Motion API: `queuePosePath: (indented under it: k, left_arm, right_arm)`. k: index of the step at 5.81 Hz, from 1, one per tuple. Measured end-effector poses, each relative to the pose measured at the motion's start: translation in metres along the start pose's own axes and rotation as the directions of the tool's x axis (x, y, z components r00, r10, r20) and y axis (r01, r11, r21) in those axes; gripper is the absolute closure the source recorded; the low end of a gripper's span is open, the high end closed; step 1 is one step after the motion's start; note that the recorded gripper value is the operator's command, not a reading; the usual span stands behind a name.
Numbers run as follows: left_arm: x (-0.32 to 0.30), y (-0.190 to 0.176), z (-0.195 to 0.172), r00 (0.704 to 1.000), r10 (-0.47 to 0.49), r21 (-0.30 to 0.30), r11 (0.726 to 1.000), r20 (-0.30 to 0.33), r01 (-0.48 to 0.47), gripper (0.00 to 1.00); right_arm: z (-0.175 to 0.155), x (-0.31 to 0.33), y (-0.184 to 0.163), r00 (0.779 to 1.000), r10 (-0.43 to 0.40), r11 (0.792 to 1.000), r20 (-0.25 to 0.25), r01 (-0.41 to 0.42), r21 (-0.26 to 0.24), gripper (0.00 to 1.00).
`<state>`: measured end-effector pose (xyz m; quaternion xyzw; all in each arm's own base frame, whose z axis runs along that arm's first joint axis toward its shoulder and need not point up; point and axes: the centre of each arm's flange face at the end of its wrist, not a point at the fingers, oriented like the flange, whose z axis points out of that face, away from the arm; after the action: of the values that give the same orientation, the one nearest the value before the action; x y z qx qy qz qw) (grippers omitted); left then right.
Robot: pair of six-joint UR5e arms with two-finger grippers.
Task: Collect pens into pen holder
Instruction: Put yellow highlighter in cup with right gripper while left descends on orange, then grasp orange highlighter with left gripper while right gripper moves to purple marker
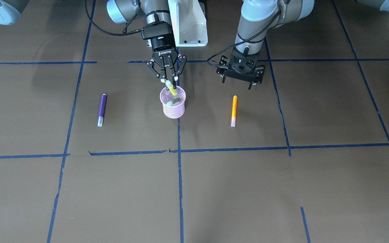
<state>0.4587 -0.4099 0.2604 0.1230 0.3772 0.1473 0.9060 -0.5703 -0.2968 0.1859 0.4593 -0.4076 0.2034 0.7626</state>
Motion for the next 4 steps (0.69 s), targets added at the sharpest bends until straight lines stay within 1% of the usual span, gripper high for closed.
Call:
queuePosePath:
  k: [1,2,3,4]
  left_arm:
    - [-0.002,-0.007,0.015,1.000,0.015,0.010,1.000,-0.007,-0.015,0.01]
    - [-0.006,-0.012,0.025,1.000,0.014,0.010,1.000,0.000,-0.014,0.01]
    - [-0.011,-0.019,0.034,1.000,0.002,0.004,1.000,0.014,-0.002,0.01]
    - [-0.014,-0.030,0.047,0.999,-0.017,-0.006,1.000,0.032,0.017,0.09]
  right_arm:
    - [-0.011,0.001,-0.015,0.999,0.030,0.999,0.031,-0.029,-0.037,0.16]
    - [-0.029,0.015,-0.038,0.995,0.073,0.992,0.075,-0.064,-0.108,0.15]
    - [-0.040,0.038,-0.060,0.990,0.100,0.982,0.101,-0.082,-0.173,0.15]
    - [-0.038,0.062,-0.083,0.987,0.120,0.964,0.109,-0.089,-0.252,0.14]
